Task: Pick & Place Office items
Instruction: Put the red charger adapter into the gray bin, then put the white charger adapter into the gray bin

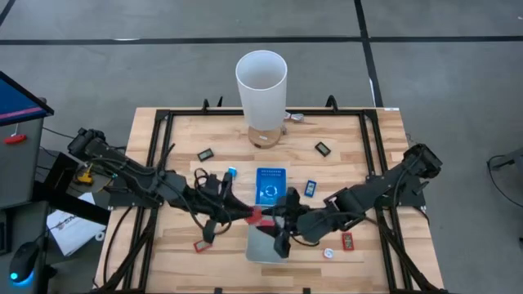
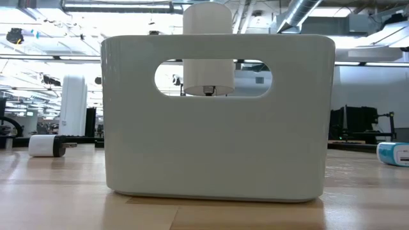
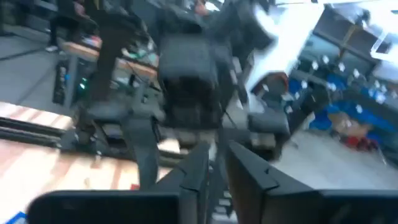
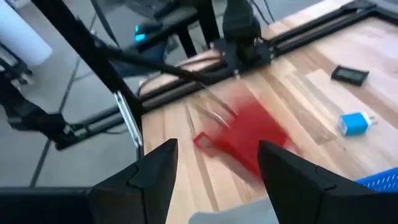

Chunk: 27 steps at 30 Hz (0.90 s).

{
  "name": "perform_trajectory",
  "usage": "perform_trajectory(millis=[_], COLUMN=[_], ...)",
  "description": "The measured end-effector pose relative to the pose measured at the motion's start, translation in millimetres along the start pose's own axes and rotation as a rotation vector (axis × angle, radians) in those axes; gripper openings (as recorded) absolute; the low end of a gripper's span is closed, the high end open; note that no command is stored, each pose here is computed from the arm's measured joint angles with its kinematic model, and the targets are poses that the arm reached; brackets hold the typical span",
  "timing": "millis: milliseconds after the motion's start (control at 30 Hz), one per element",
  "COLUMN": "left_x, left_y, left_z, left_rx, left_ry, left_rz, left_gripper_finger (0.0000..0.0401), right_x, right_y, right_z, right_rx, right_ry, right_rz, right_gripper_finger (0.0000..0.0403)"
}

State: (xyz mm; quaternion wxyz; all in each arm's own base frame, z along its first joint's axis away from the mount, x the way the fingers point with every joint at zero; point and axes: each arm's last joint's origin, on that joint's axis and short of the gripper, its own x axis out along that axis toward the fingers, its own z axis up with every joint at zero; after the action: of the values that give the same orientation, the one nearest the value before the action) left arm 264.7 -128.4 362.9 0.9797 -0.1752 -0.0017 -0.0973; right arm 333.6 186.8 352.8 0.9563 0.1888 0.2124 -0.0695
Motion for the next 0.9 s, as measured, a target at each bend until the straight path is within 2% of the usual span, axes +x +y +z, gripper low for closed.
perform_trajectory(millis=[133,300,500,733,900], left_x=[0,-1,-16,-36,-52], left_y=[0,-3,-9,-16,-14], left_z=[-3,-8,-16,-26,-52], left_rx=[0.021,0.031,0.047,-0.007,-0.049], left_ry=[0.016,0.062,0.187,0.352,0.610], left_rz=[-0.012,-0.012,-0.004,0.009,0.122], left_gripper_finger=[0.0003,0.0004,0.0002,0.0036,0.0086], right_x=[0,-3,-10,-13,-15], right_y=[2,4,10,14,15], right_z=[-3,-5,-11,-13,-14], right_rx=[-0.007,0.003,0.009,0.027,0.042], right_ry=[0.009,0.005,-0.009,-0.021,-0.020], right_rz=[0.001,-0.002,-0.022,-0.031,-0.026], right_gripper_finger=[0.0214,0.0214,0.0214,0.0214,0.0214])
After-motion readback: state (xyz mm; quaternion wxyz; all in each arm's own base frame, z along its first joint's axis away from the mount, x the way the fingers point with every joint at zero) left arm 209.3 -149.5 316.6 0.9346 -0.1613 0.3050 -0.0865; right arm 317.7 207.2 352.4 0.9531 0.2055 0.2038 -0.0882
